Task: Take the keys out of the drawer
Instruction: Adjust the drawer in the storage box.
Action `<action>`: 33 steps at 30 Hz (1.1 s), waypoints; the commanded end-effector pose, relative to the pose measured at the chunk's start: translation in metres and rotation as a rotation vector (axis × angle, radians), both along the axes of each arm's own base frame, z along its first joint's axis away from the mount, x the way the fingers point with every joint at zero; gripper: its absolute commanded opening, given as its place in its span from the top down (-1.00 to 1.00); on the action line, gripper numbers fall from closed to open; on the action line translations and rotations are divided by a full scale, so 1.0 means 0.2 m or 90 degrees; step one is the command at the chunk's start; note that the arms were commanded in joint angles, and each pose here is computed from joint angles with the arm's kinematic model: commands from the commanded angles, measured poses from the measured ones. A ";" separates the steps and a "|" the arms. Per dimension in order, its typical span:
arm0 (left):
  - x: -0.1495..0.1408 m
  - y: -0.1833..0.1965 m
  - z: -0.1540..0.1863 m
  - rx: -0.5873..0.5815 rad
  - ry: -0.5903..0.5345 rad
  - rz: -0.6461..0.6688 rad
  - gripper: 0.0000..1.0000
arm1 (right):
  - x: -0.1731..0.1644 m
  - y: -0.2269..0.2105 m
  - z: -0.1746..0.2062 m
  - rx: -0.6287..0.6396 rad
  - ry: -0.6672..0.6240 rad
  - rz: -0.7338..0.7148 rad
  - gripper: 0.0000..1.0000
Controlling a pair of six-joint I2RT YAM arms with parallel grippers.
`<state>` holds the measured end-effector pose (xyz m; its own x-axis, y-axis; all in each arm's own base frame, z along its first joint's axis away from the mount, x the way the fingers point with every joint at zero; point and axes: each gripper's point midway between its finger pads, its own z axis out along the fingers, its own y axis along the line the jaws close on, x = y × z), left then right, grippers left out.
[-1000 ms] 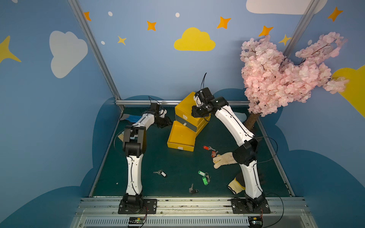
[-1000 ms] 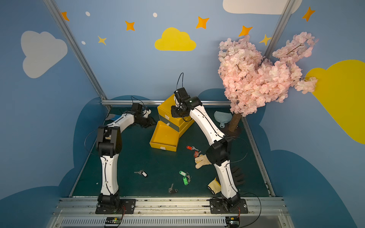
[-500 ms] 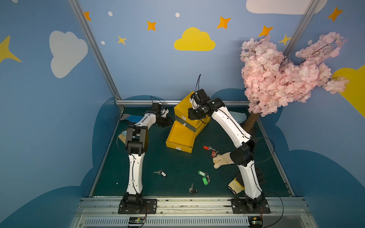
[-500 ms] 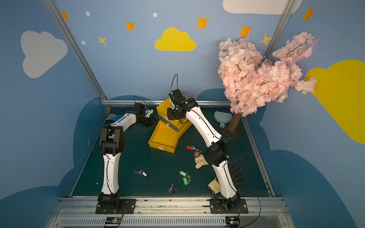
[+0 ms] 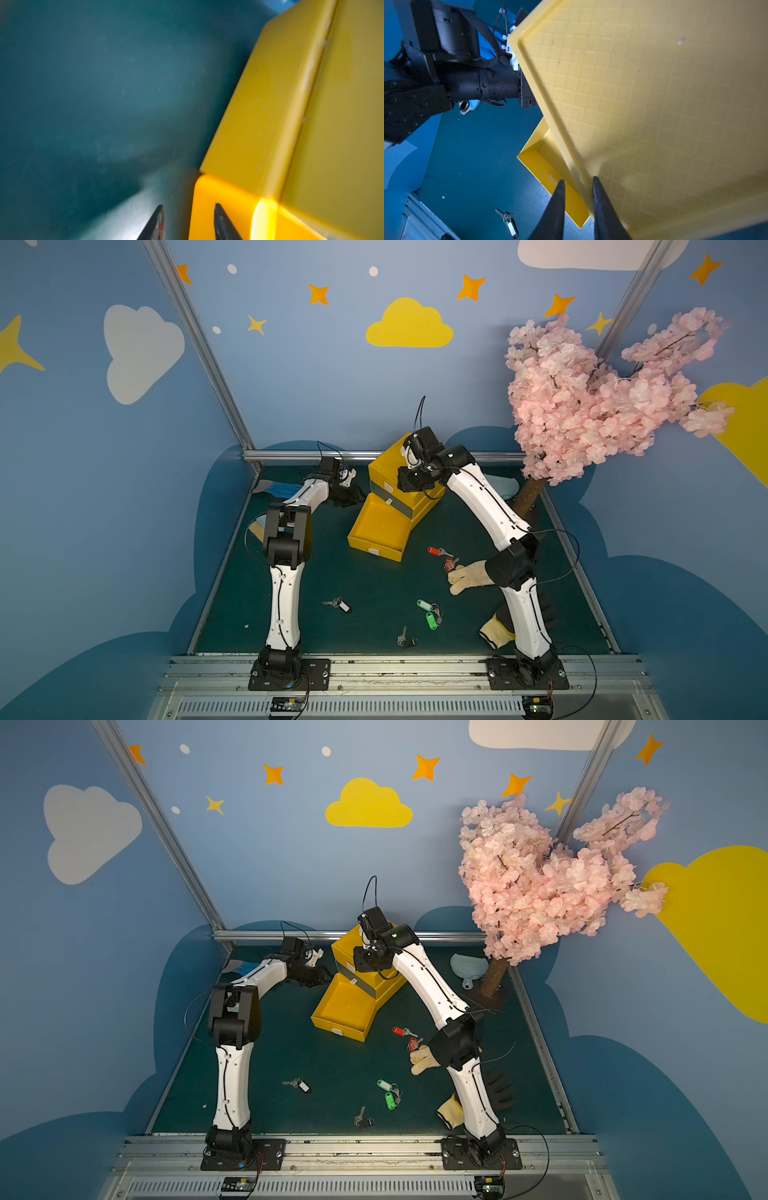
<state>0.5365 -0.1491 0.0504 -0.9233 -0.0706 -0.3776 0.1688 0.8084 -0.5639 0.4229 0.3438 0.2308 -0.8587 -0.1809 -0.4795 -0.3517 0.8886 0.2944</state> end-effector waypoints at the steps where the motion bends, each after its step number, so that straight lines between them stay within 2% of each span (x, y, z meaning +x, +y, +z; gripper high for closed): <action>1: -0.18 -0.06 0.12 -0.070 0.032 -0.039 0.15 | -0.31 -0.29 -0.54 -0.206 0.276 -0.018 0.43; 6: -0.21 0.05 0.24 -0.087 0.015 -0.002 0.11 | -0.27 -0.36 -0.55 -0.213 0.276 -0.026 0.42; 13: -0.32 0.00 0.43 -0.096 -0.021 -0.018 0.06 | -0.23 -0.40 -0.57 -0.213 0.278 -0.027 0.41; 21: -0.44 -0.01 0.21 0.007 0.018 -0.052 0.05 | -0.23 -0.38 -0.58 -0.202 0.280 -0.024 0.42; 28: -0.46 0.00 0.02 0.098 0.034 -0.076 0.07 | -0.24 -0.36 -0.59 -0.201 0.281 -0.020 0.41; 33: -0.44 0.00 -0.02 0.137 0.014 -0.094 0.12 | -0.25 -0.34 -0.58 -0.202 0.280 -0.015 0.42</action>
